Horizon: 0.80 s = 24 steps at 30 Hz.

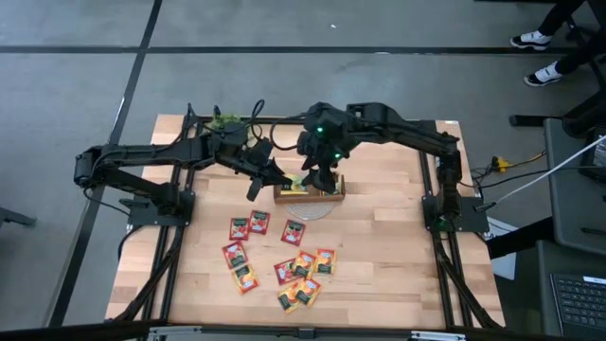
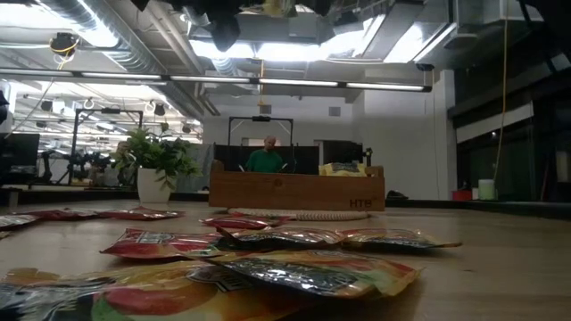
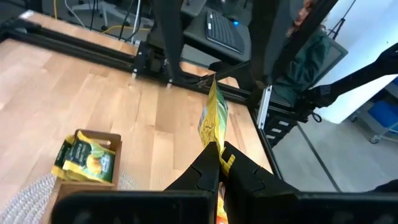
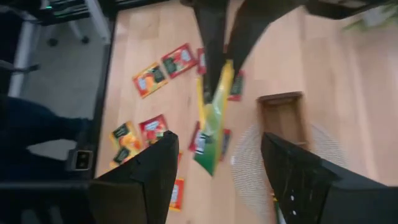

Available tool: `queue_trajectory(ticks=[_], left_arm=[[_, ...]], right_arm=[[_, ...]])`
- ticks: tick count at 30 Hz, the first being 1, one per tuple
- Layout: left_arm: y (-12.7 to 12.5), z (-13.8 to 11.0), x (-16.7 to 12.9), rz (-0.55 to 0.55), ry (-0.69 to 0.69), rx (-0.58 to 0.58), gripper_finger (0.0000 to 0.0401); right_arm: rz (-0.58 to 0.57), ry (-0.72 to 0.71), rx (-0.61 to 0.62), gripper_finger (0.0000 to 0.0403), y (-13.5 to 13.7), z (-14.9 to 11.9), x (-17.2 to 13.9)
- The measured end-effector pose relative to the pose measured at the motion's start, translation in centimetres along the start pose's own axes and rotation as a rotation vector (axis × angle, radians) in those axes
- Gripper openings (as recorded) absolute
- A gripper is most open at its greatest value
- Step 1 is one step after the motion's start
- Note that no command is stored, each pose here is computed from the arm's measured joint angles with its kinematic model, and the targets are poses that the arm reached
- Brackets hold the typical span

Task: Pick & Place Tea
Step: Put the yellow tea bag into the right section of the wooden organizer

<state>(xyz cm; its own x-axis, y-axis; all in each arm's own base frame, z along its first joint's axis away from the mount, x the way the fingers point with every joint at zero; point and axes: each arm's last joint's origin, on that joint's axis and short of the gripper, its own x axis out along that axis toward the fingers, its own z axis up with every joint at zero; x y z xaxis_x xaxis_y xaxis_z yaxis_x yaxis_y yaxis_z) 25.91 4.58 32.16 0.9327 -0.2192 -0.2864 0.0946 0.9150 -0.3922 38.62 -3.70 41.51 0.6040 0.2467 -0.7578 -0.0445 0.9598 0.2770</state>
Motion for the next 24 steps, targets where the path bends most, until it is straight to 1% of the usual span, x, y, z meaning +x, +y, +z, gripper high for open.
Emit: queue_trajectory(ticks=[3, 7, 18, 21, 24], left_arm=[[0.0, 0.0, 0.0, 0.002, 0.003, -0.007, 0.0003], [0.0, 0.0, 0.0, 0.002, 0.003, -0.007, 0.0003], [0.0, 0.1, 0.0, -0.005, -0.004, -0.007, 0.0004], [0.0, 0.1, 0.0, -0.011, -0.009, -0.004, 0.0002], [-0.1, 0.1, 0.0, -0.012, -0.01, -0.003, 0.0004]], right_arm=[[0.04, 0.016, 0.005, 0.0219, -0.2, 0.0, 0.6], [0.068, 0.032, 0.001, 0.0195, -0.3, 0.0, 1.2], [0.073, 0.048, 0.0, 0.011, -0.4, 0.0, 1.7], [0.096, 0.048, -0.002, 0.0099, -0.4, 0.0, 1.7], [0.103, 0.047, -0.003, 0.0098, -0.4, 0.0, 1.7]])
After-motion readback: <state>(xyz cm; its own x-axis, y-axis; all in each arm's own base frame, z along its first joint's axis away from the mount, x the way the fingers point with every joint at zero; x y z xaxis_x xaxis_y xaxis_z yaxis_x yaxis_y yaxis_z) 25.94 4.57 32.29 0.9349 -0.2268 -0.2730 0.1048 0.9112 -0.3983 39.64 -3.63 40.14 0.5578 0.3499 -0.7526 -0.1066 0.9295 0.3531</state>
